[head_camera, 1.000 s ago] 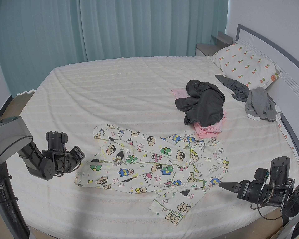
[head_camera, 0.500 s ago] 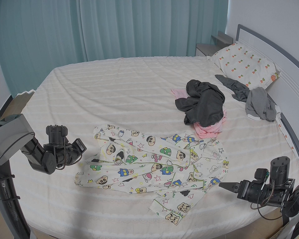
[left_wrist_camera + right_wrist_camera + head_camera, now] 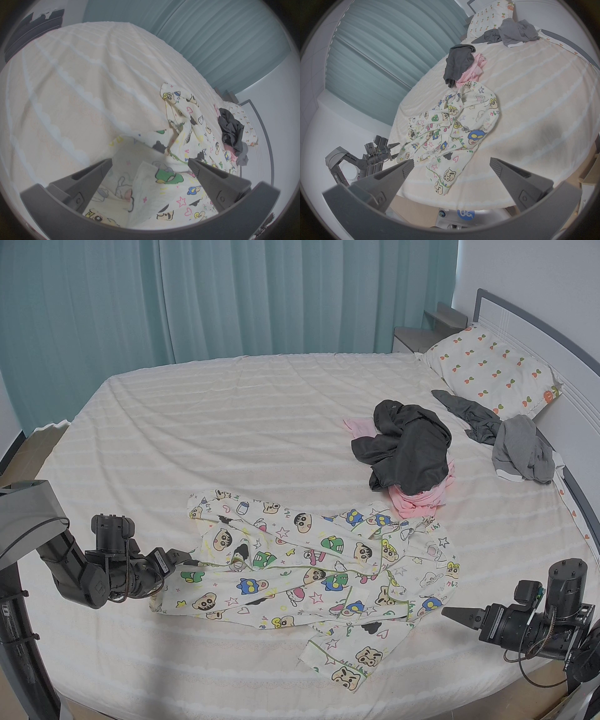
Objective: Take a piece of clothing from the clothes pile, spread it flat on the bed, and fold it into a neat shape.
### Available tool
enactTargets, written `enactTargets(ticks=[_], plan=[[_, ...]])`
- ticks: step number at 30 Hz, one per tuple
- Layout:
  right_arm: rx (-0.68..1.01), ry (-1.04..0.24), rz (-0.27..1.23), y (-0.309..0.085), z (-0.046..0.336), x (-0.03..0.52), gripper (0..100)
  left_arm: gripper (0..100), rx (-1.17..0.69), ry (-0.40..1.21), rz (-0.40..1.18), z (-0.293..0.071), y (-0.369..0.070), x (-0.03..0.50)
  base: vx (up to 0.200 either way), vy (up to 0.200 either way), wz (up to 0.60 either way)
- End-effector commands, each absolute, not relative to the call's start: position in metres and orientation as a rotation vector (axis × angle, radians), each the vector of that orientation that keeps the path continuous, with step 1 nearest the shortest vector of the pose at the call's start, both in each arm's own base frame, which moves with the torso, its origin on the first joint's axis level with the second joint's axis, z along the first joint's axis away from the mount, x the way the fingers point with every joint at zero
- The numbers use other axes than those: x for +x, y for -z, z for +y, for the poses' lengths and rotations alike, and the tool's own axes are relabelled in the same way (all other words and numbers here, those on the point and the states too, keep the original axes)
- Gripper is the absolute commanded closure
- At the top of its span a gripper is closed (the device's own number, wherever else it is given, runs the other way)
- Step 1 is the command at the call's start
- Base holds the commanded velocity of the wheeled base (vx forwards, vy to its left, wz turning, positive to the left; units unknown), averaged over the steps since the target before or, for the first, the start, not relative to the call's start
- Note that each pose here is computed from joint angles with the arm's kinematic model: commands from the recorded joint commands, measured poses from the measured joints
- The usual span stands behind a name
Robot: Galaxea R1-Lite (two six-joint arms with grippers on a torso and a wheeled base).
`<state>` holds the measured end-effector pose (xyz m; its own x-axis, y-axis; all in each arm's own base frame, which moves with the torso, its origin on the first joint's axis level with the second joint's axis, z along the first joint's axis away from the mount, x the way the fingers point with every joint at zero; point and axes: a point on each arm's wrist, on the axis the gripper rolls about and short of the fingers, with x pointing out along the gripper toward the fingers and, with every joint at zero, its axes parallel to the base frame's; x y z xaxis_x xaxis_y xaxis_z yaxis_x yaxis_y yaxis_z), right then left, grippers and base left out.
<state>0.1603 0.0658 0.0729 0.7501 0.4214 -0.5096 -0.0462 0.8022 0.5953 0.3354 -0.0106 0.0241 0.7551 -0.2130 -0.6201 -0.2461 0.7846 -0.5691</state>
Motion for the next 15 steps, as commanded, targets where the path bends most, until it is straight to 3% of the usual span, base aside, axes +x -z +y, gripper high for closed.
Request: enactTargets(ticks=[1,7,8,15], plan=[[0.592,-0.270,0.690,-0.069,0.064,0.156,0,0,-0.687,0.003,0.756,-0.015,-0.021,0.331,0.000,0.000,0.00],[0.591,-0.263,0.706,-0.066,0.065,0.159,0,0,-0.687,0.058,0.816,-0.030,-0.009,0.329,0.000,0.000,0.00],[0.591,-0.263,0.708,-0.066,0.065,0.159,0,100,-0.689,0.065,0.823,-0.032,-0.008,0.328,0.000,0.000,0.00],[0.591,-0.263,0.706,-0.066,0.065,0.159,0,100,-0.695,0.072,0.800,-0.030,-0.007,0.335,0.000,0.000,0.00]])
